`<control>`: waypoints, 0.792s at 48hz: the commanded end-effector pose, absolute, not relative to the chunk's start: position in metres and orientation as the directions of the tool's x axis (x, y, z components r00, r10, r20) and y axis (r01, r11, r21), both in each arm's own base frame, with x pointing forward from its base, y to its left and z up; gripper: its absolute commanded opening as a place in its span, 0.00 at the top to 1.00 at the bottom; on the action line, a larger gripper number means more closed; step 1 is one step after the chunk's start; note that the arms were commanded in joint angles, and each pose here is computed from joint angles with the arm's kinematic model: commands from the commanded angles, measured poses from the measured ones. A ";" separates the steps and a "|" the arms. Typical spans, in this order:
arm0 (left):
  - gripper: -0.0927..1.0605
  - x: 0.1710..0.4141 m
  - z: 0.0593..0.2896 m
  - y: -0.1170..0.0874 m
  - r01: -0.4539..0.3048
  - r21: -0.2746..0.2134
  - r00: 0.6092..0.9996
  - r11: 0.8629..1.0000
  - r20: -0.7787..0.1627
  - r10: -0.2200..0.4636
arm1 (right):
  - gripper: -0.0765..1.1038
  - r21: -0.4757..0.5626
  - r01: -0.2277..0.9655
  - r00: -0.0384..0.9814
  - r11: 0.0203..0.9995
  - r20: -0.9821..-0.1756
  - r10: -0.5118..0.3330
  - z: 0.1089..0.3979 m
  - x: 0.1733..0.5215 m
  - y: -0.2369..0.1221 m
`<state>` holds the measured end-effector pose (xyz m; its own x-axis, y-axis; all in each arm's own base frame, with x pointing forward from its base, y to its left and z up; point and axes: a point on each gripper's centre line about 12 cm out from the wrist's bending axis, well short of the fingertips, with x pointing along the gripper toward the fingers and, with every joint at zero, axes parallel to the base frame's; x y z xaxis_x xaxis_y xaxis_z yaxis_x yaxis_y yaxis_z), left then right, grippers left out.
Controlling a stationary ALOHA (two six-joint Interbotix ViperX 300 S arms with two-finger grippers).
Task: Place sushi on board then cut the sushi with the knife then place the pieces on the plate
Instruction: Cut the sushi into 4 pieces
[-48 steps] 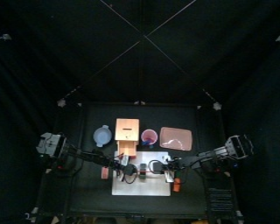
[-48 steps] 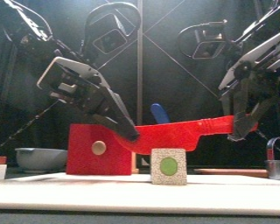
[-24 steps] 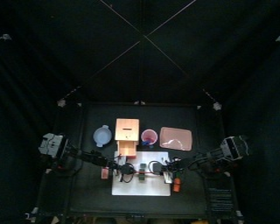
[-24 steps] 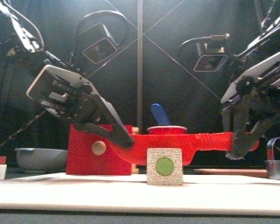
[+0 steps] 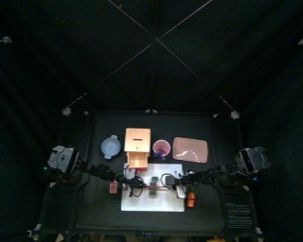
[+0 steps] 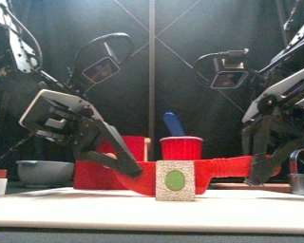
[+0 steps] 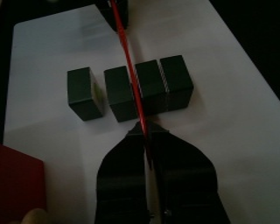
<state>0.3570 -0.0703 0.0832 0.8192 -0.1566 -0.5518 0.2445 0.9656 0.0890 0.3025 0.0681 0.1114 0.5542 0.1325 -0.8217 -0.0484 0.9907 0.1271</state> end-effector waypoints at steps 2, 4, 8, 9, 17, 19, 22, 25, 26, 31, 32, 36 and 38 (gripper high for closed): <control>0.66 0.352 0.105 -0.078 0.284 0.128 0.839 0.950 -0.513 -0.181 | 0.60 0.133 -0.071 0.575 0.989 -0.805 0.149 0.132 0.299 0.072; 0.66 0.353 0.112 -0.079 0.291 0.145 0.848 0.946 -0.497 -0.185 | 0.60 0.134 -0.076 0.593 0.988 -0.791 0.153 0.140 0.300 0.072; 0.66 0.352 0.125 -0.081 0.304 0.176 0.864 0.936 -0.465 -0.193 | 0.60 0.129 -0.086 0.622 0.988 -0.768 0.154 0.154 0.300 0.070; 0.66 0.352 0.128 -0.083 0.310 0.182 0.866 0.933 -0.459 -0.198 | 0.60 0.128 -0.089 0.629 0.988 -0.762 0.155 0.158 0.300 0.070; 0.66 0.350 0.125 -0.096 0.333 0.170 0.857 0.928 -0.465 -0.222 | 0.60 0.158 -0.109 0.631 0.981 -0.752 0.191 0.162 0.297 0.084; 0.66 0.350 0.123 -0.098 0.333 0.164 0.855 0.929 -0.469 -0.223 | 0.60 0.174 -0.100 0.625 0.980 -0.755 0.198 0.159 0.297 0.086; 0.66 0.351 0.120 -0.100 0.328 0.156 0.851 0.932 -0.476 -0.220 | 0.60 0.199 -0.075 0.617 0.977 -0.761 0.203 0.156 0.297 0.087; 0.66 0.352 0.118 -0.101 0.329 0.154 0.850 0.932 -0.479 -0.220 | 0.60 0.206 -0.070 0.610 0.976 -0.765 0.205 0.154 0.297 0.088; 0.66 0.352 0.117 -0.101 0.329 0.154 0.848 0.932 -0.481 -0.220 | 0.60 0.204 -0.070 0.608 0.976 -0.767 0.204 0.153 0.297 0.088; 0.66 0.352 0.112 -0.101 0.331 0.153 0.842 0.931 -0.494 -0.218 | 0.60 0.201 -0.069 0.600 0.977 -0.774 0.202 0.150 0.297 0.088; 0.66 0.352 0.112 -0.101 0.331 0.153 0.842 0.931 -0.494 -0.218 | 0.60 0.201 -0.071 0.600 0.977 -0.774 0.203 0.150 0.297 0.089; 0.66 0.351 0.110 -0.101 0.330 0.151 0.838 0.932 -0.500 -0.216 | 0.60 0.204 -0.070 0.593 0.976 -0.779 0.205 0.147 0.297 0.090; 0.66 0.351 0.110 -0.101 0.326 0.147 0.839 0.934 -0.500 -0.214 | 0.60 0.203 -0.070 0.591 0.977 -0.780 0.205 0.146 0.297 0.091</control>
<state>0.3552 -0.0929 0.1094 0.8459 -0.1953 -0.4963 0.2998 0.9437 0.1395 0.2995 0.0865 0.1451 0.5936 0.1945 -0.7809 -0.0568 0.9781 0.2005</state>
